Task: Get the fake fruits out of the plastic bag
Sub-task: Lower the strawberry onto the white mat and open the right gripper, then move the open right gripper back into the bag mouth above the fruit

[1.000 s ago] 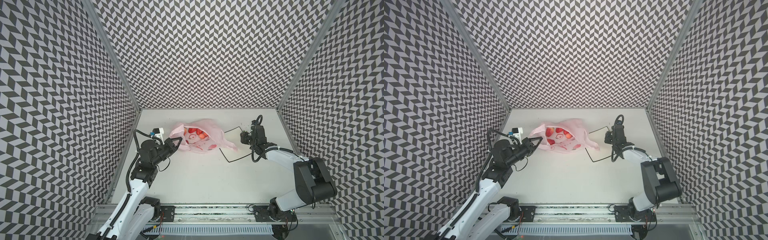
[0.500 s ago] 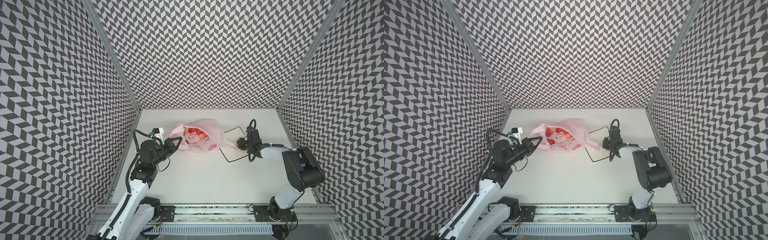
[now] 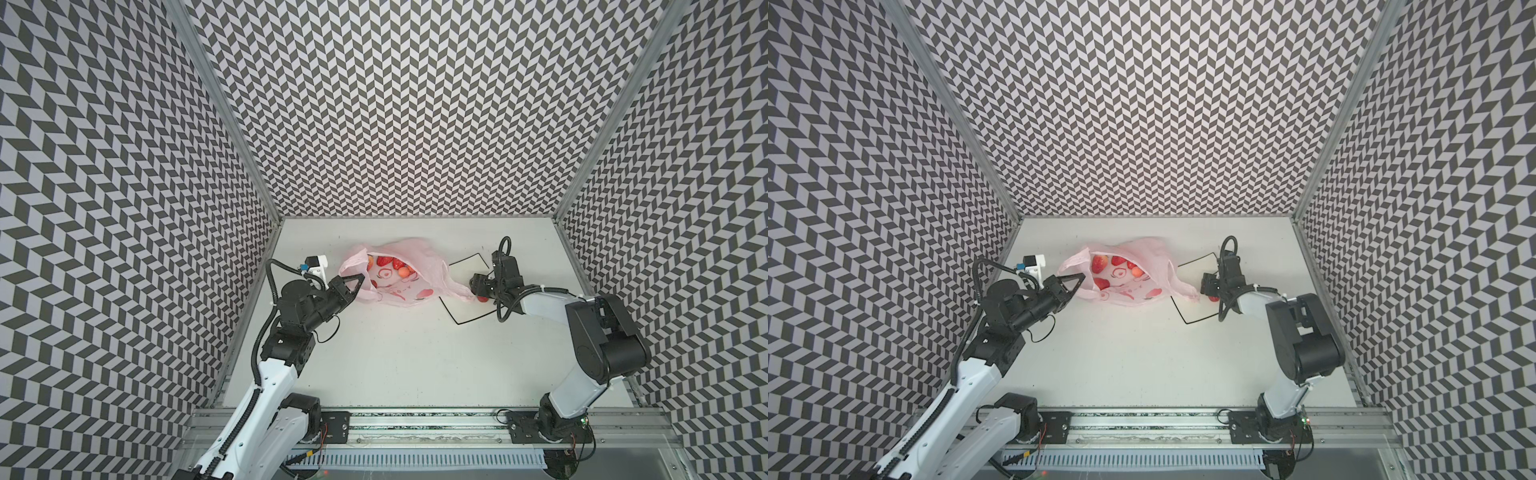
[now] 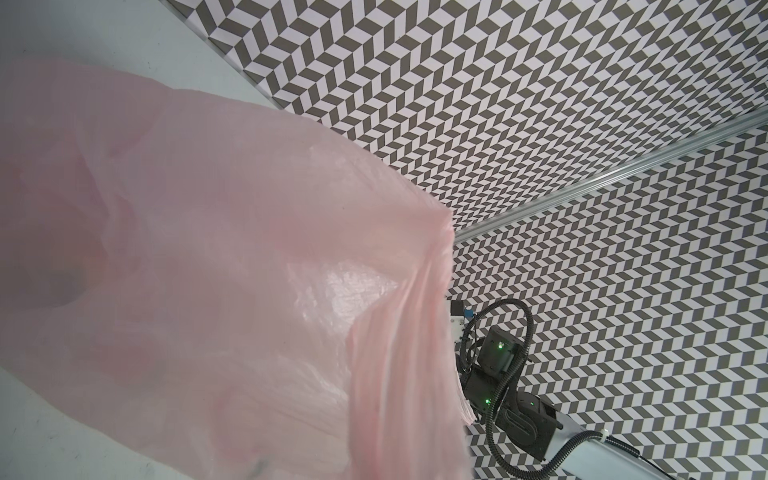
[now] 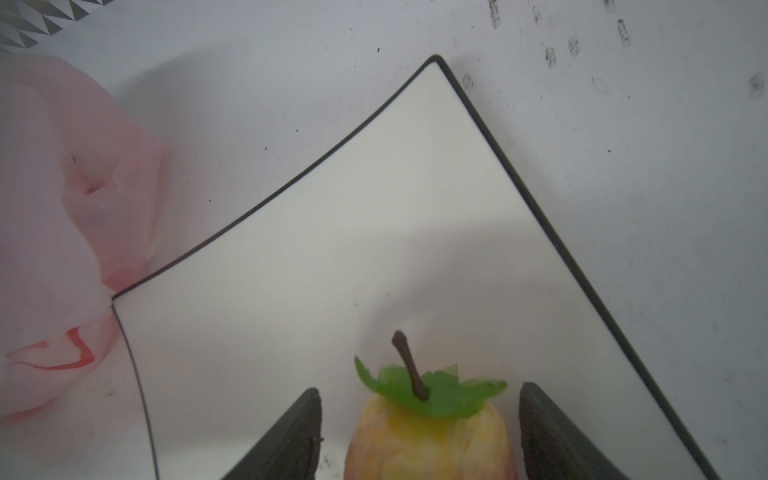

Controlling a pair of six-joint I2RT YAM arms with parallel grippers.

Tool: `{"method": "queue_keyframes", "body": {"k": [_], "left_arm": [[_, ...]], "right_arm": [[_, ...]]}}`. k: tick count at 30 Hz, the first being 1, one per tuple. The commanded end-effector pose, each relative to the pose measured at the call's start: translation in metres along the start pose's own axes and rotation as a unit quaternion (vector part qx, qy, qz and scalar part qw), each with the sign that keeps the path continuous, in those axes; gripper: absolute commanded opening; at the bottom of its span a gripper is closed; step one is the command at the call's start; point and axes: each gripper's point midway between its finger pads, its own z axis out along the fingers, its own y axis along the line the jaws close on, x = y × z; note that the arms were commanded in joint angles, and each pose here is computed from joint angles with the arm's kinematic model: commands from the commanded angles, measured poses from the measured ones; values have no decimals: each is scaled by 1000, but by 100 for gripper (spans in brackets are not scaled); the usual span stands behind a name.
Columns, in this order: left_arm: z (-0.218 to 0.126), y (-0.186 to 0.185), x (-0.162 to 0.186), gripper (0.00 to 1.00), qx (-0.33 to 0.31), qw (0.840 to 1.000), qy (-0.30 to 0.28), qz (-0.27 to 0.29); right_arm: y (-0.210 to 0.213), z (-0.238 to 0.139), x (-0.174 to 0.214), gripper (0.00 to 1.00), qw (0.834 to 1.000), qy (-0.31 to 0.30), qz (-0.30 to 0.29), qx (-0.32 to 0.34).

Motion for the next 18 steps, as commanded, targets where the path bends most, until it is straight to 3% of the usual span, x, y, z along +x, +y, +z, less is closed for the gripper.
{"method": "queue_keyframes", "body": {"k": [1, 9, 14, 18], "left_arm": [[-1, -10, -3, 0, 19, 1000, -6, 19], [-2, -11, -5, 0, 20, 999, -9, 33], [1, -12, -6, 0, 17, 999, -5, 43], [1, -11, -7, 0, 13, 999, -8, 48]], "right_arm": [[16, -24, -26, 75, 999, -34, -7, -27], [46, -96, -78, 74, 990, -119, 3, -78], [70, -161, -113, 70, 967, -216, 22, -136], [105, -206, -130, 67, 944, -276, -14, -178]]}}
